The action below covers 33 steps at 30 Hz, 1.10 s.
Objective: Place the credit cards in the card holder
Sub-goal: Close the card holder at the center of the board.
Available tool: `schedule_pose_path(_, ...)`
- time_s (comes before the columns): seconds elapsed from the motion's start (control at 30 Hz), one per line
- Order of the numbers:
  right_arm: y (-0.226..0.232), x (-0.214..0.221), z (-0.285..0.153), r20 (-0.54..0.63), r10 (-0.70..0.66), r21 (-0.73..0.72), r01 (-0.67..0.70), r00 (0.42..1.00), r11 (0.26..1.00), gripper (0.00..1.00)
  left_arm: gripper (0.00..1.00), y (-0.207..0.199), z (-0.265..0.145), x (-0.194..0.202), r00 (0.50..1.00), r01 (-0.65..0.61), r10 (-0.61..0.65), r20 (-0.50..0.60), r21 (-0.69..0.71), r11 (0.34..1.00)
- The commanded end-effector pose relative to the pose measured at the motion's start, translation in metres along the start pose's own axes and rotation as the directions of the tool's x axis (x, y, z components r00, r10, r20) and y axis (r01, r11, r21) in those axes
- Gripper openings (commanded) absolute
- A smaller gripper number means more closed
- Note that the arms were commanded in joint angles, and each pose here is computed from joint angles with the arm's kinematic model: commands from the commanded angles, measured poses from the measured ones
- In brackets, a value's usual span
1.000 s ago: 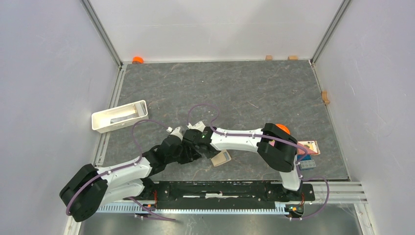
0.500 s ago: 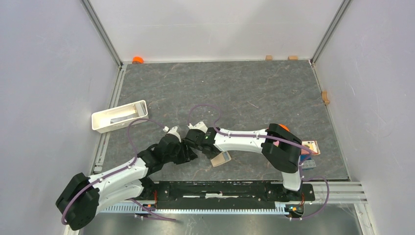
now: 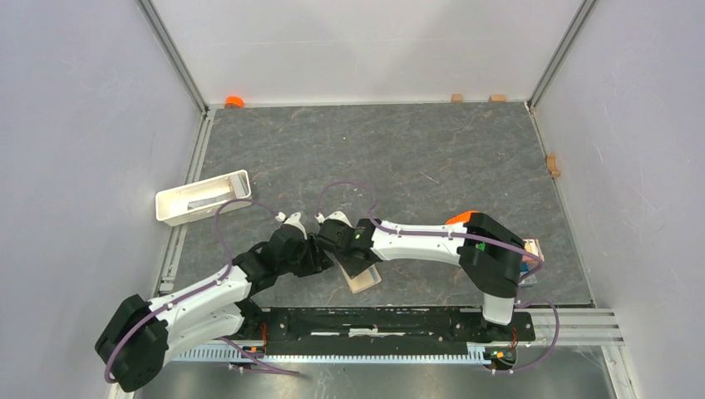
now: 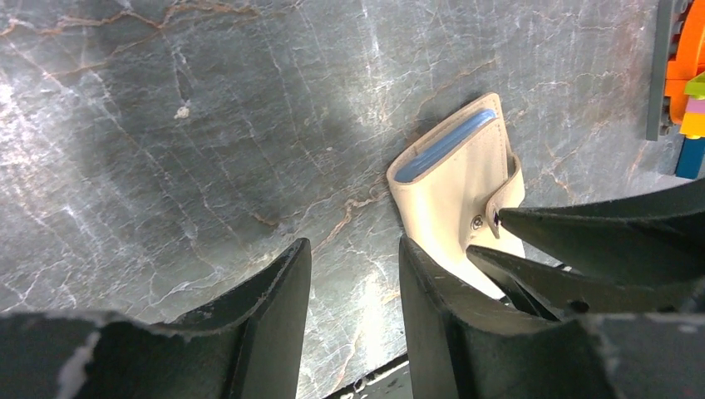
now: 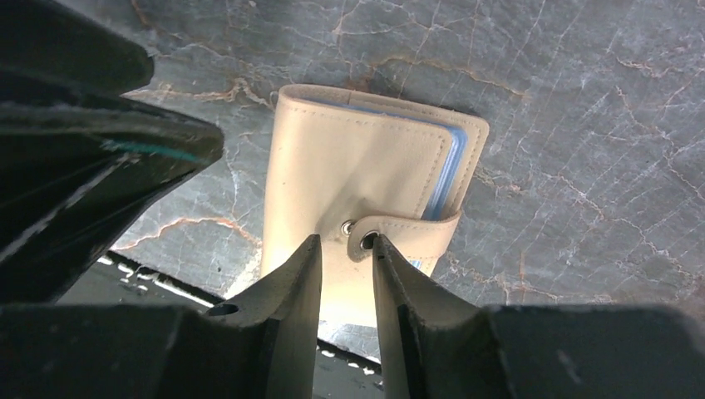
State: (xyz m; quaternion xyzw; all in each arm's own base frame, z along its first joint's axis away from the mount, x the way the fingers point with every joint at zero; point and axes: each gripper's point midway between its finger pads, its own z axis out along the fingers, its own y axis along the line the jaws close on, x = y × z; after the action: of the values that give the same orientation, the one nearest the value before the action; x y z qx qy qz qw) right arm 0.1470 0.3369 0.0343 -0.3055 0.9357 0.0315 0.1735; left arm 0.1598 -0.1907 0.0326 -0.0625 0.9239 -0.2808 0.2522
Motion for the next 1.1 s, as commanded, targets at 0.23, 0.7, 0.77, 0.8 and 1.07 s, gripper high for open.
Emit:
schedule_pose_path(0.23,-0.003,-0.015,-0.033,0.087,0.004,-0.028,-0.002,0.996,1.000,0.32,0.51,-0.037,0.012,-0.006,1.000,0.013,-0.013,-0.004,0.170,0.985)
schedule_pose_path(0.7,-0.007,-0.014,-0.030,0.076,-0.044,0.000,0.044,0.996,0.999,0.29,0.49,-0.035,0.030,0.012,0.999,0.031,-0.025,-0.046,0.134,0.990)
schedule_pose_path(0.77,-0.007,-0.012,-0.028,0.071,-0.050,0.000,0.050,0.996,0.999,0.29,0.49,-0.033,0.032,0.012,0.999,0.028,-0.023,-0.045,0.119,0.992)
schedule_pose_path(0.8,-0.007,-0.012,-0.026,0.067,-0.052,0.001,0.052,0.996,0.999,0.28,0.48,-0.031,0.033,0.013,0.999,0.026,-0.021,-0.047,0.107,0.994)
schedule_pose_path(1.07,-0.003,-0.012,-0.018,0.061,-0.064,-0.004,0.064,0.996,0.998,0.28,0.45,-0.027,0.037,0.017,0.998,0.015,-0.010,-0.058,0.079,0.997)
